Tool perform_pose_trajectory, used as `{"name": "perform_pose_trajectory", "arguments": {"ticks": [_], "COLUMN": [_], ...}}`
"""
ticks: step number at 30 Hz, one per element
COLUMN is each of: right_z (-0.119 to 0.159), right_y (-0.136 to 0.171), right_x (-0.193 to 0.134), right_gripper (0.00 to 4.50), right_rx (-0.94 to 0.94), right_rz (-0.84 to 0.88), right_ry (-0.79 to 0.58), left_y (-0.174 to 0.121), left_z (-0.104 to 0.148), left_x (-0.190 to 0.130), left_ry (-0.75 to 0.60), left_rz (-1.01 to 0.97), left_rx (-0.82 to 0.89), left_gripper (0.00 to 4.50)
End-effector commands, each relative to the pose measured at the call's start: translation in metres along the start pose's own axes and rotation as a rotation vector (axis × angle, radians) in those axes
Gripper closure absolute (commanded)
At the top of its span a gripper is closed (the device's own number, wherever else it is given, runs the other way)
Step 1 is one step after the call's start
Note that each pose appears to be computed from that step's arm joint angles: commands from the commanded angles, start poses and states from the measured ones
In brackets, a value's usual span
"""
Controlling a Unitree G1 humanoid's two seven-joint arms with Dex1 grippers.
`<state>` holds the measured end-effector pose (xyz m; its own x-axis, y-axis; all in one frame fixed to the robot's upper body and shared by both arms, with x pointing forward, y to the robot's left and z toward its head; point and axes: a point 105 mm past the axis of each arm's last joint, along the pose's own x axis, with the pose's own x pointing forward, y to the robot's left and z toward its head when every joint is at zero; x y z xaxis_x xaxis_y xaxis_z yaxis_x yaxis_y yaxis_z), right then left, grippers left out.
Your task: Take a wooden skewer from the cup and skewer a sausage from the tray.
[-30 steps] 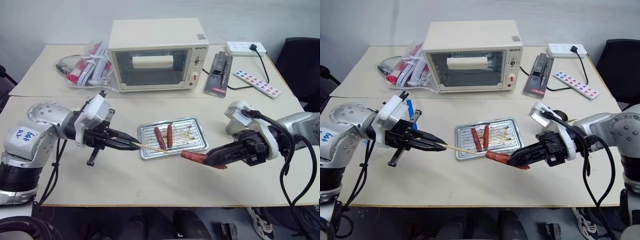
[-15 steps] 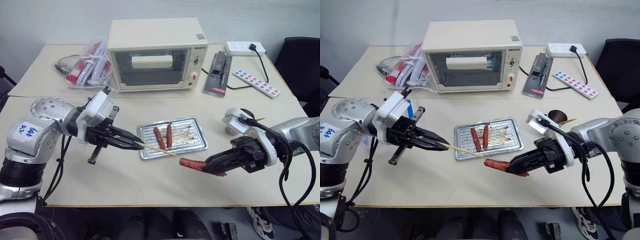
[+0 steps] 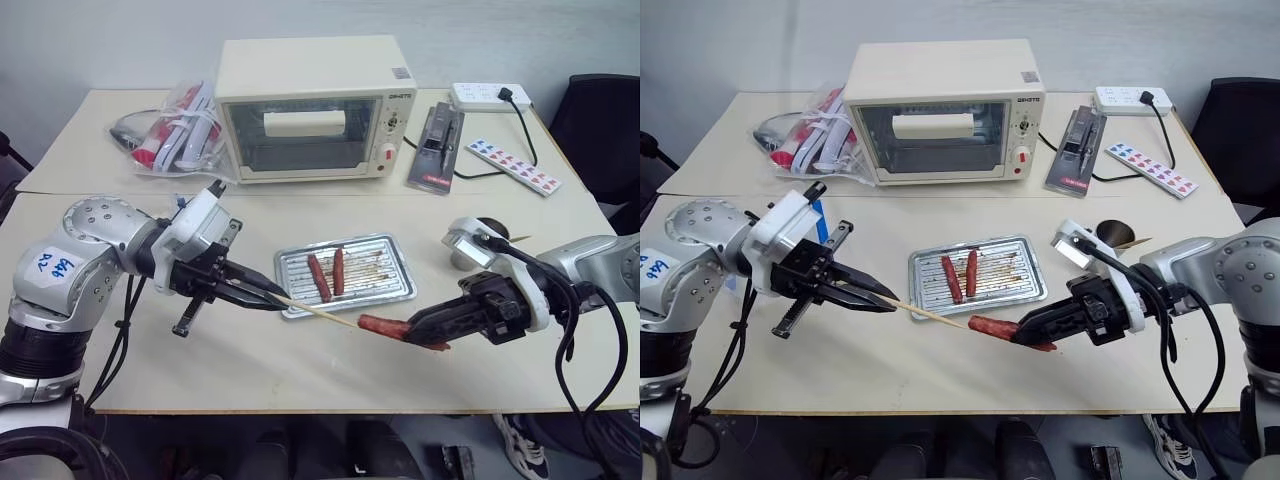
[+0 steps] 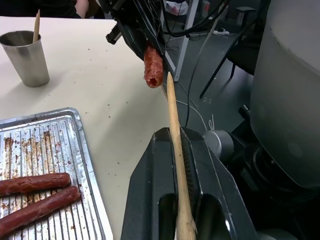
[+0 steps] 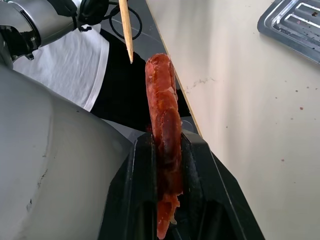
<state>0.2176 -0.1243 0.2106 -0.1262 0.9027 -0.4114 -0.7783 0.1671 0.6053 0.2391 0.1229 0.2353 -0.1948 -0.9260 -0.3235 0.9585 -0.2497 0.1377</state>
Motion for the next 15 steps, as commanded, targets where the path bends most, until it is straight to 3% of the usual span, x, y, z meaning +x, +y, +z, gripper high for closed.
{"name": "perform_pose_trajectory", "arguments": {"ticks": [1, 15], "right_z": [0.001, 0.005], "right_y": [0.007, 0.012], "right_x": [-0.003, -0.001], "right_gripper": [4.12, 4.12], "right_rx": [-0.019, -0.03], "right_rz": [0.022, 0.051], "right_ry": [-0.009, -0.026], "left_y": [0.002, -0.002], "left_z": [0.001, 0.004], "left_x": [-0.008, 0.002], "left_ry": [0.02, -0.003], "left_rz": [0.03, -0.008], "left_rx": [0.025, 0.033], "left_gripper": [4.5, 4.5]}}
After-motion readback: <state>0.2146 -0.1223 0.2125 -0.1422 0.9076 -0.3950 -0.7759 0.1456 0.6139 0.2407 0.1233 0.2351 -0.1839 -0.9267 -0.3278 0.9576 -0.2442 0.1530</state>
